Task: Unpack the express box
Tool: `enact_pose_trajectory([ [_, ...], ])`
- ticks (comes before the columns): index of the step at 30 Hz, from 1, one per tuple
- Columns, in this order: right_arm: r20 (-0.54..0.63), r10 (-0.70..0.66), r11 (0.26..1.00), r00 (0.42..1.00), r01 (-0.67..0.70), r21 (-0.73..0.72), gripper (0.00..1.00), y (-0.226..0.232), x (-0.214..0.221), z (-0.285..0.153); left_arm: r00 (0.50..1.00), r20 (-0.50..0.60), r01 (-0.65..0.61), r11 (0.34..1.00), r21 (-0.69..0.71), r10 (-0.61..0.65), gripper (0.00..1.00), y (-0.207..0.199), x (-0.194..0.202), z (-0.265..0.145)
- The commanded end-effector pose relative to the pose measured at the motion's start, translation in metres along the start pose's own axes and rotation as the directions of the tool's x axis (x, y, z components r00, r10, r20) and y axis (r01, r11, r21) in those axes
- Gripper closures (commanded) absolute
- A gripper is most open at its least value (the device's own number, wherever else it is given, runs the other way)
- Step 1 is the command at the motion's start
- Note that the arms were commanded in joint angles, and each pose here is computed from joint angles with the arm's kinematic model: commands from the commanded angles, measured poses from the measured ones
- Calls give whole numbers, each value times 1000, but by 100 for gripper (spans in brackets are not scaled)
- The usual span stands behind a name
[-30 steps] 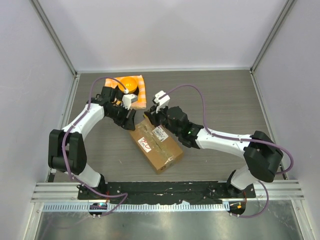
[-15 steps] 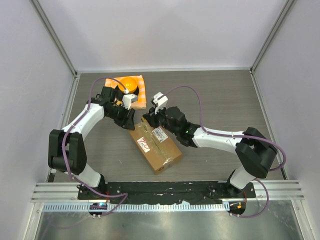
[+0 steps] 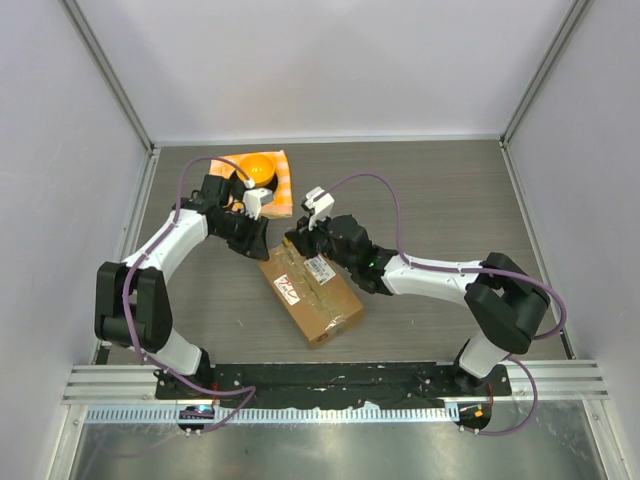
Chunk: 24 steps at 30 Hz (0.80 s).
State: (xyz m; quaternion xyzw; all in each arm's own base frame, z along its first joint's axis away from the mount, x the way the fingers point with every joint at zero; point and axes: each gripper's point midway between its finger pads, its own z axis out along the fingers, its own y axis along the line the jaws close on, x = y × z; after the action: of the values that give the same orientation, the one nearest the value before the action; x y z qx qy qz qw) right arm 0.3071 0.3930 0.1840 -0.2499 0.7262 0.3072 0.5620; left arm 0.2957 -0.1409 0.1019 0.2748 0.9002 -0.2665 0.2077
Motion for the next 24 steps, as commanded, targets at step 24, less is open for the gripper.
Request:
enact_pose_trajectory([
  [24,-5,-40,999,999,40,25,99,14,-5,9,999,-16,47,995,-86,-48,71,11,12,-2],
])
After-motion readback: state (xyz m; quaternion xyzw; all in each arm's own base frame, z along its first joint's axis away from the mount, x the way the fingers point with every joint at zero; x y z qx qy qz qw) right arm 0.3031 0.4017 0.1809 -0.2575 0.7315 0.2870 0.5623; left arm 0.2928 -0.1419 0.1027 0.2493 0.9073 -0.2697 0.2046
